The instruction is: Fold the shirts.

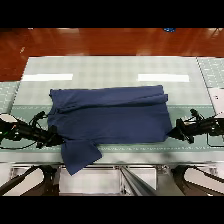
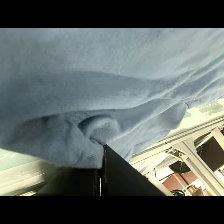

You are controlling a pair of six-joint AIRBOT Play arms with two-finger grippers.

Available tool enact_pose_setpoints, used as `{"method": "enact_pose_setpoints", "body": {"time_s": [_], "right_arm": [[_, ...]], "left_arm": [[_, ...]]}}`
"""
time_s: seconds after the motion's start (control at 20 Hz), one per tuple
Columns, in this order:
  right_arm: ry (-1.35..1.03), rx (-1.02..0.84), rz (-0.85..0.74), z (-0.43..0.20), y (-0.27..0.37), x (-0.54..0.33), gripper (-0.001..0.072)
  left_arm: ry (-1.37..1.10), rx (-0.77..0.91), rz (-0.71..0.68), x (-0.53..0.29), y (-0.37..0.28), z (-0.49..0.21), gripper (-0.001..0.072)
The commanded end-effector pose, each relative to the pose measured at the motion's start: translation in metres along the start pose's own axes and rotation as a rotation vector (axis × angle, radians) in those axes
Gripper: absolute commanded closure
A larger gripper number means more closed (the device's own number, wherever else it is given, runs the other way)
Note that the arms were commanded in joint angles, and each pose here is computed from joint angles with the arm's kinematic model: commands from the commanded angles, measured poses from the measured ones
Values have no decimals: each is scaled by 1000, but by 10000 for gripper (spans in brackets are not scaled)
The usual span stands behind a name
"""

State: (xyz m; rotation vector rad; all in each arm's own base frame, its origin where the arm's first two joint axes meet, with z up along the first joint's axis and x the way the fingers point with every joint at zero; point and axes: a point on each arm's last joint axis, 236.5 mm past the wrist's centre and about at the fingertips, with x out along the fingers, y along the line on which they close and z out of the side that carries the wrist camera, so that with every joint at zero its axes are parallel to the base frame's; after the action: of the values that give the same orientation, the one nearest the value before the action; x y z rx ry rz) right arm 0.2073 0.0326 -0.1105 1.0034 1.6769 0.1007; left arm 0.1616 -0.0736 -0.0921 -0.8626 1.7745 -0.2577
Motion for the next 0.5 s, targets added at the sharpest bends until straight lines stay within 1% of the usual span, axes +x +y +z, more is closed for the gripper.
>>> {"method": "enact_pose_setpoints", "body": {"time_s": [0.0, 0.1, 0.2, 0.25, 0.35, 0.45], "right_arm": [[33, -126, 141, -7, 39, 1, 689], [37, -160, 150, -7, 47, -9, 689], [-5, -203, 148, 6, 57, -24, 689], [-34, -215, 152, 15, 65, -32, 689], [-111, -222, 197, 35, 87, -49, 689], [-209, -239, 246, 57, 108, -67, 689]], "left_arm": [[4, 15, -8, -1, -2, -1, 684], [-42, 23, -30, -12, -10, 12, 684], [-130, 42, -116, -33, -35, 36, 684], [-185, 91, -167, -46, -54, 49, 684], [-295, 124, -223, -68, -79, 78, 683], [-384, 137, -238, -88, -92, 106, 684]]}}
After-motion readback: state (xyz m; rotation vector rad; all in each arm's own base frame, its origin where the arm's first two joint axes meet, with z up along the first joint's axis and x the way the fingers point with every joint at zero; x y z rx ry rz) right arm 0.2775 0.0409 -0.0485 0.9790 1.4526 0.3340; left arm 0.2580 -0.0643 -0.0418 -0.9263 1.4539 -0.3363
